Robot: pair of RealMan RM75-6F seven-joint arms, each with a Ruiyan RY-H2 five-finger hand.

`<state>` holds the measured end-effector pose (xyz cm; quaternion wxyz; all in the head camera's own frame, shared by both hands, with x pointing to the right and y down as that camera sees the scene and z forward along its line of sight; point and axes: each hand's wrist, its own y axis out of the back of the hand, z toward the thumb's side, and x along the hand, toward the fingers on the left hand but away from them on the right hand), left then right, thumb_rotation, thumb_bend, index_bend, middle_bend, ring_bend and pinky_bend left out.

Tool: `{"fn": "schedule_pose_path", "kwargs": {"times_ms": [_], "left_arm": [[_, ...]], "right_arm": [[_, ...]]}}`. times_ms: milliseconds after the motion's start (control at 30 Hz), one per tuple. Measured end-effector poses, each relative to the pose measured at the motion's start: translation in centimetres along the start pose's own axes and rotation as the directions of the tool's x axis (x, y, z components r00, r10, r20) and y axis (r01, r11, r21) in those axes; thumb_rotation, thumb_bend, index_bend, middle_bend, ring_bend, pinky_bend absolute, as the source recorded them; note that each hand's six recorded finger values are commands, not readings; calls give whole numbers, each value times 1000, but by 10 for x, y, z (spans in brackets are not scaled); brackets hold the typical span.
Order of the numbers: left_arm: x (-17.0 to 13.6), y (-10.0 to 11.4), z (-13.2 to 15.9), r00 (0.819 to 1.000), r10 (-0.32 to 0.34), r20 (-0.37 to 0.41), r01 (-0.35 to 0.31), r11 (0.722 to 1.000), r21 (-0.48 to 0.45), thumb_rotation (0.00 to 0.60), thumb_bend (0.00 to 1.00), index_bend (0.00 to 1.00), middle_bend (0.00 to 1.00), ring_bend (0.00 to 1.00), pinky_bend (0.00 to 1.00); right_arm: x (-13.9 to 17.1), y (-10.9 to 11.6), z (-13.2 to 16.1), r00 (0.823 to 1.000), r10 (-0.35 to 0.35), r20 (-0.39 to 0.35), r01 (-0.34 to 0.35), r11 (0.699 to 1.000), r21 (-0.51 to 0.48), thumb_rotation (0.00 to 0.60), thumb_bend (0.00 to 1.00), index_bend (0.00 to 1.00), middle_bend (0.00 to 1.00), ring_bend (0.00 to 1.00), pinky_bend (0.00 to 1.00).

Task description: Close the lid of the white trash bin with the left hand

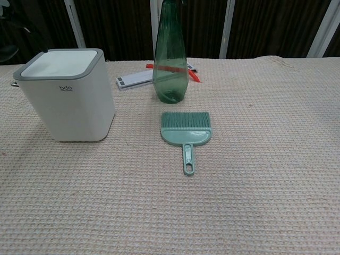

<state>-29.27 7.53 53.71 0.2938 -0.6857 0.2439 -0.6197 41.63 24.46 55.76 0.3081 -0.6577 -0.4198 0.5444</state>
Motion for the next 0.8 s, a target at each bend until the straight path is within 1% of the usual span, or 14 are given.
{"fn": "schedule_pose_path", "kwargs": {"times_ms": [33, 67, 100, 133, 167, 200, 267, 300, 333, 400, 467, 600, 700, 800], "left_arm": [[-2, 3, 1, 1000, 13, 5, -13, 1000, -7, 600, 554, 140, 862, 804, 968], [-4, 5, 1, 1000, 24, 10, -24, 1000, -12, 600, 461, 77, 741, 703, 907], [-7, 6, -1, 999, 39, 16, -39, 999, -15, 600, 348, 26, 582, 573, 797], [-10, 6, -2, 998, 51, 21, -51, 999, -15, 600, 274, 6, 467, 481, 712], [-12, 6, -3, 998, 65, 27, -64, 998, -15, 600, 183, 0, 305, 346, 590], [-16, 6, -5, 996, 84, 35, -83, 996, -13, 600, 124, 0, 162, 221, 484], [-22, 3, -9, 992, 114, 46, -114, 993, -9, 600, 76, 0, 34, 68, 356], [-26, -1, -13, 990, 134, 52, -134, 991, -6, 600, 60, 0, 3, 17, 293], [-29, -6, -17, 987, 149, 56, -149, 989, -4, 600, 53, 0, 0, 2, 255], [-38, -18, -27, 980, 189, 66, -189, 982, -1, 600, 47, 0, 0, 0, 152], [-46, -33, -37, 973, 220, 71, -221, 975, -5, 600, 46, 0, 0, 0, 91], [-73, -79, -68, 964, 263, 39, -261, 964, -50, 600, 44, 0, 0, 0, 44], [-88, -102, -86, 953, 302, 14, -300, 952, -62, 600, 44, 0, 0, 0, 18], [-99, -116, -101, 938, 346, -6, -345, 936, -63, 600, 44, 0, 0, 0, 18]], "right_arm": [[0, 0, 0, 1000, 0, -1, 0, 1000, 0, 600, 210, 0, 0, 0, 0], [0, 0, 0, 1000, -1, -1, 1, 1000, 1, 600, 211, 0, 0, 0, 0], [0, 1, 0, 1000, -1, -2, 1, 1000, 3, 600, 211, 0, 0, 0, 0], [0, 1, 0, 1000, -2, -3, 2, 1000, 6, 600, 211, 0, 0, 0, 0], [0, 1, 0, 1000, -2, -4, 2, 1000, 9, 600, 211, 0, 0, 0, 0], [0, 1, 0, 1000, -2, -4, 2, 1000, 12, 600, 211, 0, 0, 0, 0], [1, 0, -1, 1000, 2, -3, -2, 1000, 14, 600, 210, 0, 0, 0, 0], [1, 0, -1, 1000, 3, -4, -3, 1000, 16, 600, 210, 0, 0, 0, 0], [1, 0, -1, 1000, 2, -5, -2, 1000, 20, 600, 210, 0, 0, 0, 0], [1, 1, 0, 1000, 0, -13, 1, 999, 33, 600, 210, 0, 0, 0, 0], [2, 1, 1, 1000, -2, -23, 3, 999, 48, 600, 211, 0, 0, 0, 0], [2, 2, 4, 999, -10, -48, 13, 998, 66, 600, 211, 0, 0, 0, 0], [3, 3, 5, 998, -18, -59, 23, 996, 89, 600, 211, 0, 0, 0, 0], [3, 4, 5, 997, -34, -67, 42, 992, 117, 600, 211, 0, 0, 0, 0]]}}
